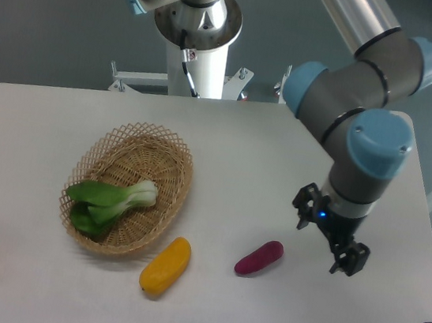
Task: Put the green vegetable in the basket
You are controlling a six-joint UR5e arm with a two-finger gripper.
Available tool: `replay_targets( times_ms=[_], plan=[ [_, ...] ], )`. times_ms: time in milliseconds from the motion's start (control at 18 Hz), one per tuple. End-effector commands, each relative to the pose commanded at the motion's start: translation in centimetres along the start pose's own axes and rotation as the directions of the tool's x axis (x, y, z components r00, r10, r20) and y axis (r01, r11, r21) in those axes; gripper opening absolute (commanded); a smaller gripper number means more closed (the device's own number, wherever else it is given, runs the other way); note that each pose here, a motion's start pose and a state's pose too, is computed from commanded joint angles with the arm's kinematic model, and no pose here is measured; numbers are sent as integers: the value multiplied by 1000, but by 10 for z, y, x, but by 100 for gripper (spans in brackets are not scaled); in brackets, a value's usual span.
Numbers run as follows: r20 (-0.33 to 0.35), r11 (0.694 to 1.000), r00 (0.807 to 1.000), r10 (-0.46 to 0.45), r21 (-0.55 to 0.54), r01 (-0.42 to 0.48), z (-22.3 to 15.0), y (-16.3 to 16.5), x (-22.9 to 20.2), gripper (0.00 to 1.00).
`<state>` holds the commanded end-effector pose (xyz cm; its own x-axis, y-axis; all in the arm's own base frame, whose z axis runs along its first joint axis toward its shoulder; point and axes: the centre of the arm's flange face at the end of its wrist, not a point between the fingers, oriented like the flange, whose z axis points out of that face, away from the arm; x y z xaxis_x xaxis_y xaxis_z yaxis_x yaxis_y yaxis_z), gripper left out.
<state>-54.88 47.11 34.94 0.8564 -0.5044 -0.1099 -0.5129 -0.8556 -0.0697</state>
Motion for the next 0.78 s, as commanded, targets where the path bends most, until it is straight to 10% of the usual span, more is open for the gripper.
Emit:
replay_targets(
  times_ms=[778],
  plan=[
    [10, 997, 999, -53, -47, 53, 15, 52, -26, 100]
  ],
)
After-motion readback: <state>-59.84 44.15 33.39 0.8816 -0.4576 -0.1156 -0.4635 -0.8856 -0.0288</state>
